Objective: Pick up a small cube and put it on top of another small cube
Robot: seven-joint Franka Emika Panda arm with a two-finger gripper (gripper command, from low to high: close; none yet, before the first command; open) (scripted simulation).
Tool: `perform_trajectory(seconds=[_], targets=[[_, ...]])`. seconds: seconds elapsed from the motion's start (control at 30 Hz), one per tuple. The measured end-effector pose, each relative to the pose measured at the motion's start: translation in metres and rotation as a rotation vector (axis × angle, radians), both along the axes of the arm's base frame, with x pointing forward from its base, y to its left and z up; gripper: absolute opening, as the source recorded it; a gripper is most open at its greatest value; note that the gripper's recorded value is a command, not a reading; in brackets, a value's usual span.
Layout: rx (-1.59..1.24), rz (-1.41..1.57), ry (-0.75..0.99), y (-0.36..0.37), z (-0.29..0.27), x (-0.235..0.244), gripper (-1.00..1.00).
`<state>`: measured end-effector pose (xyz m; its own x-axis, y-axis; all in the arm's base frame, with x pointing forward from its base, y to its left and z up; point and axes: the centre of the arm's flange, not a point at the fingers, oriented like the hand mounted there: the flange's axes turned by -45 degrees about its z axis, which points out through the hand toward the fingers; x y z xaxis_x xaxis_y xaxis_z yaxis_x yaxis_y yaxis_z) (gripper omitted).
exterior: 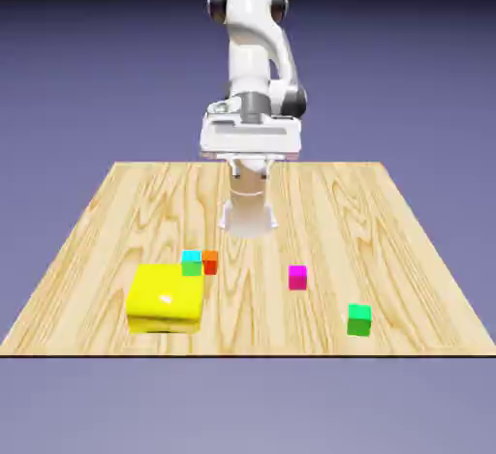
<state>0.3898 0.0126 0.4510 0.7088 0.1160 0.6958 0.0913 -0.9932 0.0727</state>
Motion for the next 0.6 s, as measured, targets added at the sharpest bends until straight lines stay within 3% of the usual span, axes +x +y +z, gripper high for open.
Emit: perform_trajectory(seconds=[0.6], targets=[[-0.64,0.743,0.248,0.098,-0.116,-0.035,0.0]])
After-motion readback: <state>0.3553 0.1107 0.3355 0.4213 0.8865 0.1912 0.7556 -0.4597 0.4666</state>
